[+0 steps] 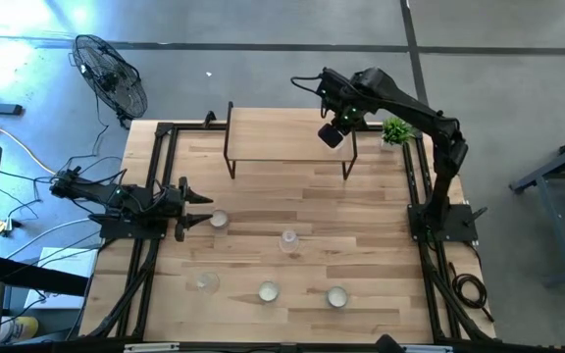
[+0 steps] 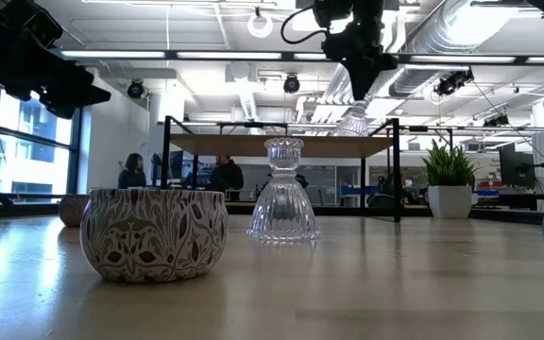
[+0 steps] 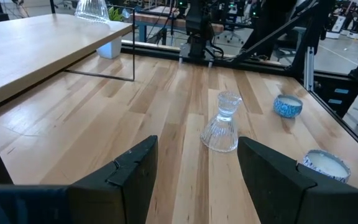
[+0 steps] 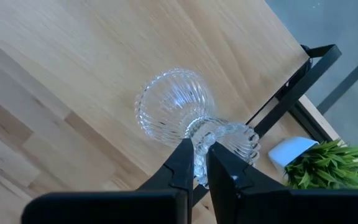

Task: Pick & Place candle stick holders
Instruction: Put the top right transparent candle holder on the shelf, then put the purple patterned scented candle on the shelf

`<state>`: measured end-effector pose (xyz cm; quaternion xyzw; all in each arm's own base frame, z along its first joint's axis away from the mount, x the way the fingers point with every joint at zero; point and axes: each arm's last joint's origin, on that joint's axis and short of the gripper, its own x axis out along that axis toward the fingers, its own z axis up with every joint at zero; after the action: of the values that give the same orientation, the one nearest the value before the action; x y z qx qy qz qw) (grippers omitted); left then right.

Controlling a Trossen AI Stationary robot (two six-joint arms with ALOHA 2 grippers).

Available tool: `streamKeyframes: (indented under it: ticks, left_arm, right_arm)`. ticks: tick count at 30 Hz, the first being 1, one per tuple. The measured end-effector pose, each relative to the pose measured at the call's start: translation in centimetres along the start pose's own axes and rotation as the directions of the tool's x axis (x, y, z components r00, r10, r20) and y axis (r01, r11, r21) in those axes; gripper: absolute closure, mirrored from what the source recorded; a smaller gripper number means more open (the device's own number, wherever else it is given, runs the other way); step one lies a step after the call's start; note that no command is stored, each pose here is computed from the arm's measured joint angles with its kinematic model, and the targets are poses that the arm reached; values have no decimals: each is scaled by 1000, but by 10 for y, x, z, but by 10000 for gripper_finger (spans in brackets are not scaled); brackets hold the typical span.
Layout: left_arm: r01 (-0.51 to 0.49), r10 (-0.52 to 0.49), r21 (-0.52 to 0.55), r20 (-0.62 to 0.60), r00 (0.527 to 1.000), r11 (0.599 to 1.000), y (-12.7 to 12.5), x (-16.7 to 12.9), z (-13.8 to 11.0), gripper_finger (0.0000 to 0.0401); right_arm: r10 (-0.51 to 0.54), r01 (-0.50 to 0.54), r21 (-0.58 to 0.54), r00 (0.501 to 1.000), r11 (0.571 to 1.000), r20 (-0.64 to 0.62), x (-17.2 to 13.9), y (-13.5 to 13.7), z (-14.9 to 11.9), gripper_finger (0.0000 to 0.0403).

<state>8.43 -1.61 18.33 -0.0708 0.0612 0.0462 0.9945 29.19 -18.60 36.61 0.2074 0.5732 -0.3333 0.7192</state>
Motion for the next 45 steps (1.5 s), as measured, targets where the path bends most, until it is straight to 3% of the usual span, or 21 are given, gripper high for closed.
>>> streamKeyframes:
  ticks: [10, 36, 45]
  left_arm:
    - [-2, 2, 7, -18, 1000, 1000, 0, 0, -2, 183]
    - [-3, 4, 11, -27, 1000, 1000, 0, 0, -3, 183]
    - [-4, 4, 10, -27, 1000, 1000, 0, 0, -3, 183]
  right_arm:
    - [26, -26, 0, 1000, 1000, 7, 0, 1, 1, 342]
    - [37, -37, 14, 999, 999, 8, 0, 1, 1, 356]
    - [53, -53, 8, 996, 999, 68, -20, -1, 3, 360]
